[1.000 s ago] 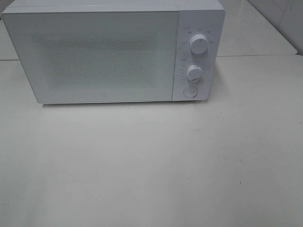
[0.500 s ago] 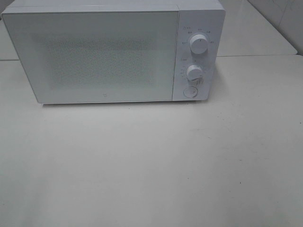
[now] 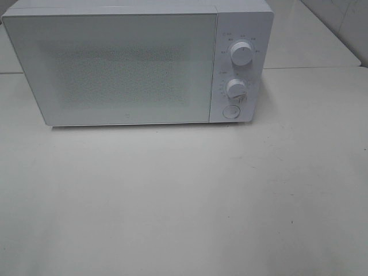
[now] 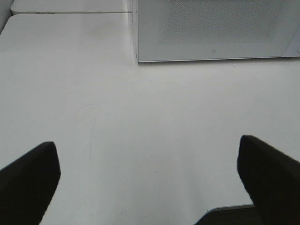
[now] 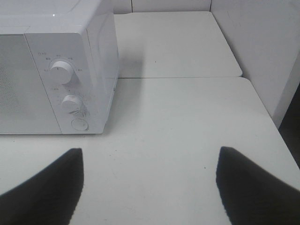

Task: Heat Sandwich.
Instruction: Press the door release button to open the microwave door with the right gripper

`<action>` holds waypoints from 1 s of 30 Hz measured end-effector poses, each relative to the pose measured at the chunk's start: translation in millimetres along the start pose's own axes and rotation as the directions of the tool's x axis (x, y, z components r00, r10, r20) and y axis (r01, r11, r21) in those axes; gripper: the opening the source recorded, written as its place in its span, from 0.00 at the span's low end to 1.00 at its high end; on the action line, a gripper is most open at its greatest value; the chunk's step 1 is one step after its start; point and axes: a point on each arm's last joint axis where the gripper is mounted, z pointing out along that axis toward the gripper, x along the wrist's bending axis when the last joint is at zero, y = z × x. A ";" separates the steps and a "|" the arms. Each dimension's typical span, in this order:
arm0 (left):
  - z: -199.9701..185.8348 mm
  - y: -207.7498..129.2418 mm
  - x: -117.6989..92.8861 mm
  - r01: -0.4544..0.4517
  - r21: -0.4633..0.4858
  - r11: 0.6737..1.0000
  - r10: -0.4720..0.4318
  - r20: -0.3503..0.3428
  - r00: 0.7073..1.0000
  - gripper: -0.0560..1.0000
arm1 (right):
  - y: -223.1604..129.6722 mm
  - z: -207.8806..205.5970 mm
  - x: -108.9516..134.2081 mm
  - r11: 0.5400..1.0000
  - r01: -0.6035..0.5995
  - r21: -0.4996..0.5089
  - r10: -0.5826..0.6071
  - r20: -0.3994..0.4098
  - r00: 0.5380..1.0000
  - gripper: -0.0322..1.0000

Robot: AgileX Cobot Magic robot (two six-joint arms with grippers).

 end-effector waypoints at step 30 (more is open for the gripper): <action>0.0 0.0 0.0 0.000 0.000 1.000 0.000 0.000 1.000 0.97 | 18.6 131.9 11.1 0.998 -0.009 0.067 0.011 -0.037 0.999 0.77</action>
